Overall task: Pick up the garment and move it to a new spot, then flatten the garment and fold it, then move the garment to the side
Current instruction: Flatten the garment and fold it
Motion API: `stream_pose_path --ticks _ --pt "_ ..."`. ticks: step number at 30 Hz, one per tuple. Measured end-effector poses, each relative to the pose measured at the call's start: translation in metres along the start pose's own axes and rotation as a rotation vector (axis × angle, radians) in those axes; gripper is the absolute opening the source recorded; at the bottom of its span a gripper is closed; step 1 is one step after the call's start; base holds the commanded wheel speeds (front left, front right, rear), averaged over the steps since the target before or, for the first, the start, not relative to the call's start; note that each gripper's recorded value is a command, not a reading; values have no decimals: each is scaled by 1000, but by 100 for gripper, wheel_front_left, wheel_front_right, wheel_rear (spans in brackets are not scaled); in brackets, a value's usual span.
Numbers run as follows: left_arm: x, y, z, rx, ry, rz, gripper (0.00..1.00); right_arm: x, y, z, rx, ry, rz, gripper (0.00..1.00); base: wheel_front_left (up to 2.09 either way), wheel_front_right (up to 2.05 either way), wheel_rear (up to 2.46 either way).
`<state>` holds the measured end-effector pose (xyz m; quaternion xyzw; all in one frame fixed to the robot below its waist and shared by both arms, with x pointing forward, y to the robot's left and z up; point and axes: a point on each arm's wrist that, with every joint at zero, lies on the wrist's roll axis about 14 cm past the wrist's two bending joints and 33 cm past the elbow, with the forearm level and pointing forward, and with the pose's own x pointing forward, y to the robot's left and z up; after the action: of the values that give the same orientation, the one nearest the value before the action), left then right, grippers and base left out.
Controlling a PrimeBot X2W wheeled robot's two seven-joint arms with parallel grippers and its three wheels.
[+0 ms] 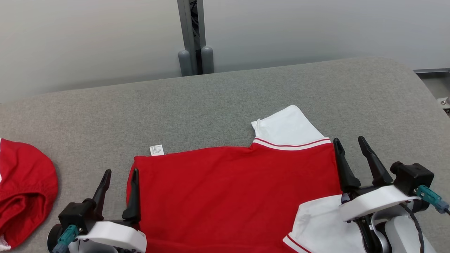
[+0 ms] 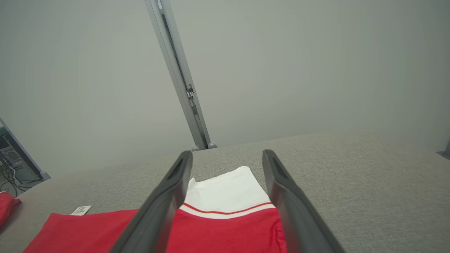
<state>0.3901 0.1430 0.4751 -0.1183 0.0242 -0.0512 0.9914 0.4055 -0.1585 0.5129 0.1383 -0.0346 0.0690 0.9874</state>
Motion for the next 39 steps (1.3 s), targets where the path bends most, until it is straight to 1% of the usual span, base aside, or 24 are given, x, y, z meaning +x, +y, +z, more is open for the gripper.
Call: stream_pose_path --ticks 6,14,19,27,32,36,39 --pt "-6 10 -12 29 25 32 100 4 7 -13 19 35 22 100 0 0 0" --pt "-7 17 -21 39 49 45 100 13 10 -10 18 23 35 100 0 0 0" --pt "10 25 -28 124 83 38 100 15 9 -14 20 30 35 100 0 0 0" --pt "51 52 -55 280 209 71 100 18 -5 -25 30 54 -4 100 0 0 0" --pt "71 48 -74 310 273 37 100 18 -16 -31 31 67 -35 100 0 0 0" --pt "76 39 -86 330 312 -7 100 19 -21 -31 31 67 -47 100 0 0 0" --pt "73 39 -97 347 354 -16 100 18 -23 -31 31 68 -52 100 0 0 0"
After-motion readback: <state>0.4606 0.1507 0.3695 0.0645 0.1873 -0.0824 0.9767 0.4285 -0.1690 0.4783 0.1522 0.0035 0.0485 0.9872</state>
